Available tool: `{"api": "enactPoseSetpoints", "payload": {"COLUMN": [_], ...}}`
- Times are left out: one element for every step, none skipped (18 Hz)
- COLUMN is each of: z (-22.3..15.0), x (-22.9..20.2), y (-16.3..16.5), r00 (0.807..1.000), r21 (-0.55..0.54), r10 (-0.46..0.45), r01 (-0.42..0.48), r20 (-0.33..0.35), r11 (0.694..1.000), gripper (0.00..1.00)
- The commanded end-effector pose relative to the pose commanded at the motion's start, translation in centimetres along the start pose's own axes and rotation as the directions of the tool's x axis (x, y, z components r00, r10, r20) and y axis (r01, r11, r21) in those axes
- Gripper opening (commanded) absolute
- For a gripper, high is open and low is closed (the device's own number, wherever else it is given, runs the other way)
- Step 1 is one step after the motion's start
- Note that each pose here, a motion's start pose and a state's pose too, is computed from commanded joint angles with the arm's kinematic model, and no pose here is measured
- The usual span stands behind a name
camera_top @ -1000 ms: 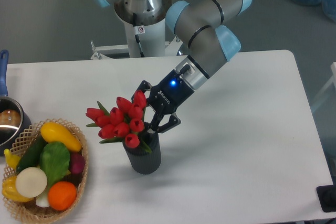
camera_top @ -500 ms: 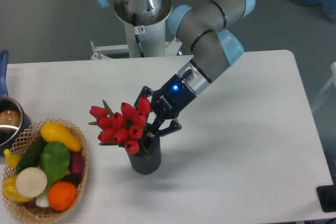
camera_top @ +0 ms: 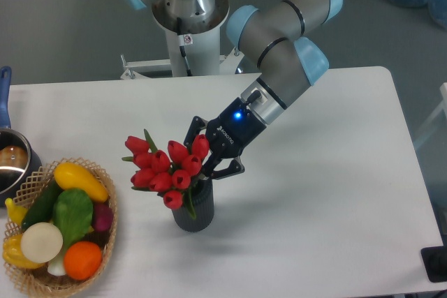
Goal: Pick up the flowers from the vase
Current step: 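Close the gripper on the tulip bunch stems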
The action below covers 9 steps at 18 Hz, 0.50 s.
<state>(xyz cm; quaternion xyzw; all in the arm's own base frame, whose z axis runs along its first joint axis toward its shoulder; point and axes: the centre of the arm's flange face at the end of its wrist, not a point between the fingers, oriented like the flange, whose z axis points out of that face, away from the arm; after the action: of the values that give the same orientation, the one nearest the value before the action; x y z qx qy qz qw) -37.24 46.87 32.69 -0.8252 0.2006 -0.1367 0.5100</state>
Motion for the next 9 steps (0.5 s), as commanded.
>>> {"api": "enactPoseSetpoints", "payload": {"z": [0.0, -0.2, -0.3, -0.3, -0.4, -0.4, -0.5, -0.7, -0.7], "x": [0.0, -0.1, 0.0, 0.1, 0.1, 0.2, 0.3, 0.3, 0.5], "y": [0.0, 0.0, -0.2, -0.4, -0.6, -0.9, -1.3, -1.6, -2.0], "r00": [1.000, 1.000, 1.000, 1.000, 1.000, 1.000, 1.000, 1.000, 1.000], "r21": [0.000, 0.000, 0.000, 0.006, 0.020, 0.037, 0.056, 0.071, 0.080], "r10": [0.001, 0.001, 0.003, -0.001, -0.009, -0.016, -0.018, -0.019, -0.017], "r01": [-0.001, -0.001, -0.003, 0.001, 0.008, 0.016, 0.017, 0.018, 0.016], "r20": [0.001, 0.004, 0.005, 0.006, 0.006, 0.004, 0.004, 0.006, 0.005], "r11": [1.000, 1.000, 1.000, 1.000, 1.000, 0.999, 0.998, 0.997, 0.997], "gripper": [0.36, 0.36, 0.36, 0.36, 0.36, 0.36, 0.36, 0.36, 0.36]}}
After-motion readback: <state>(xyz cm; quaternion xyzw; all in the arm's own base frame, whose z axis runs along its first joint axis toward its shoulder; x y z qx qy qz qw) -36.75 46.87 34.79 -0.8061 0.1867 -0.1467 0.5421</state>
